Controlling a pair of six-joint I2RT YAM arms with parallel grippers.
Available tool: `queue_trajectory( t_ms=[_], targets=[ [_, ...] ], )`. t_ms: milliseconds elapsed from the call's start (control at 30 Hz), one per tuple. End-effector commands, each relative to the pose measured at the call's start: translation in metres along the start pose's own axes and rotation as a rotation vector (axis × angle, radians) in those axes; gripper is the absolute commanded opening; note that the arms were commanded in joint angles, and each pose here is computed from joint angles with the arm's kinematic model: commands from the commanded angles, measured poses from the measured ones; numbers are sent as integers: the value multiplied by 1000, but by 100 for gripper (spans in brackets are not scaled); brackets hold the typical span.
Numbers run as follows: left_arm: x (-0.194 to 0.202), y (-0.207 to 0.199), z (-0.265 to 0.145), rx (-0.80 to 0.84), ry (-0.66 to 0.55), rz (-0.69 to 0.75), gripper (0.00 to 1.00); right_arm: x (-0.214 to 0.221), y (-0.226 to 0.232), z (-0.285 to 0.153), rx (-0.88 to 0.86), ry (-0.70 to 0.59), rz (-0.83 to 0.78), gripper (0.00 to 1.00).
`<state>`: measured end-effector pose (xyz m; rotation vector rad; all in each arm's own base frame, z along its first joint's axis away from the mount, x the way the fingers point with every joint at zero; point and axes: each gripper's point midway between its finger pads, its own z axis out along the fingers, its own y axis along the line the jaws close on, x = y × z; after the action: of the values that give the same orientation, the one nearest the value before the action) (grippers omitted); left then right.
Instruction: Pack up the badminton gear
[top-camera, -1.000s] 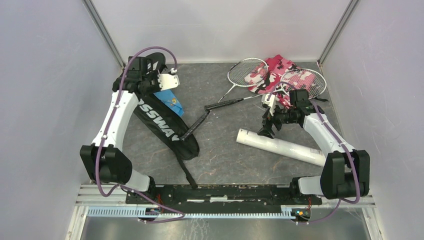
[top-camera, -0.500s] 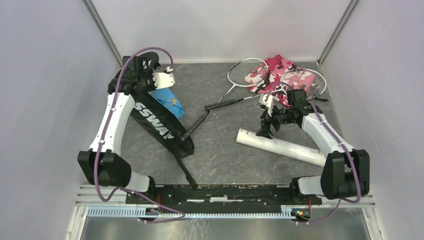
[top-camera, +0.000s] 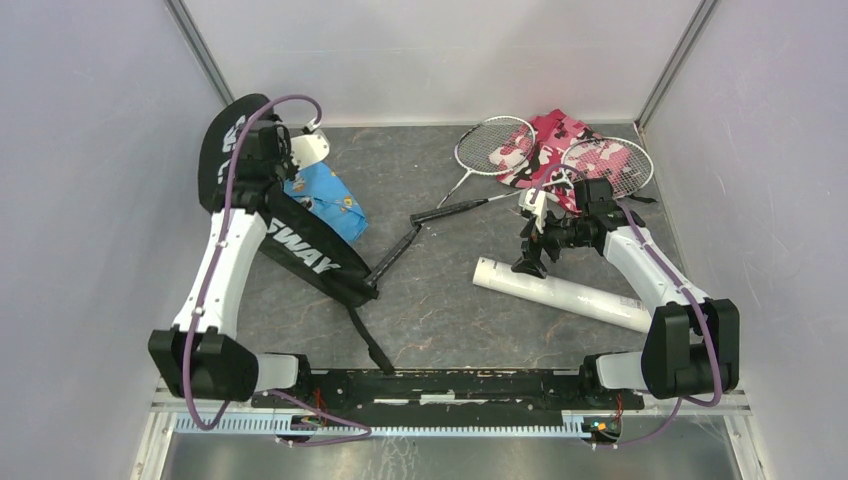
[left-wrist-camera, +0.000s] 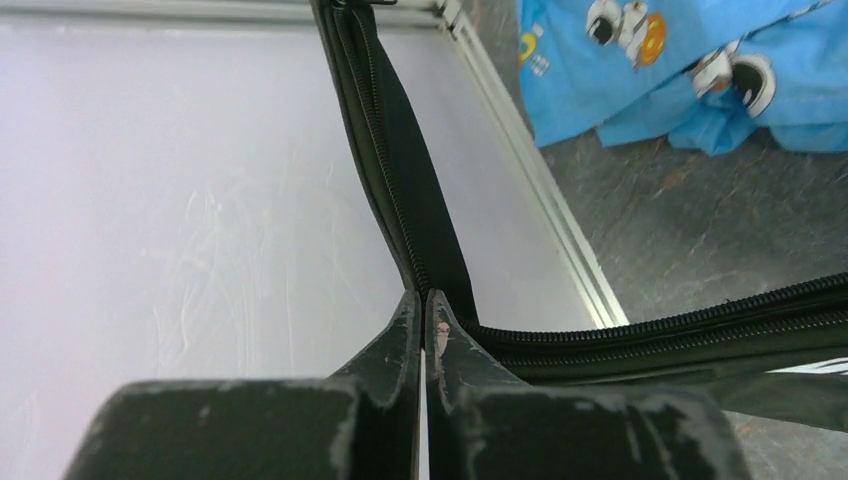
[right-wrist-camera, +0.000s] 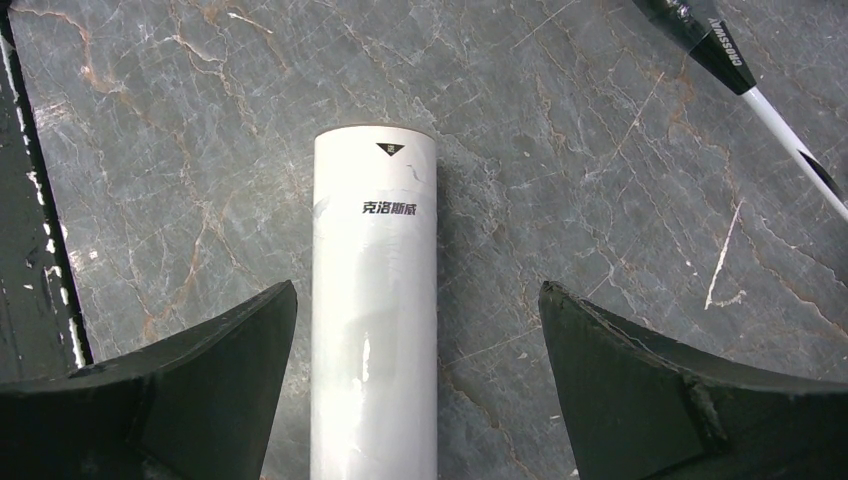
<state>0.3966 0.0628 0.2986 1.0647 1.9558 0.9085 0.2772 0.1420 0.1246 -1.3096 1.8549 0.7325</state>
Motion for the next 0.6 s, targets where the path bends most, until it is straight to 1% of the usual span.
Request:
queue_trajectory(
  t_ms=[0, 100, 233, 333, 567],
  targets=[
    [16, 32, -31, -197, 38, -94, 2, -8, 8, -1, -30, -33, -35, 96],
    [28, 38, -37, -251, 91, -52, 2, -7, 10, -1, -39, -34, -35, 96],
    [35, 47, -43, -303, 124, -11, 2, -8, 11, -2, -44, -37, -37, 96],
    [37, 56, -46, -354, 149, 47, 2, -9, 12, -2, -44, -41, -41, 96],
    [28, 60, -41, -380, 114, 166, 2, -11, 14, -4, -43, -49, -45, 96]
  ],
)
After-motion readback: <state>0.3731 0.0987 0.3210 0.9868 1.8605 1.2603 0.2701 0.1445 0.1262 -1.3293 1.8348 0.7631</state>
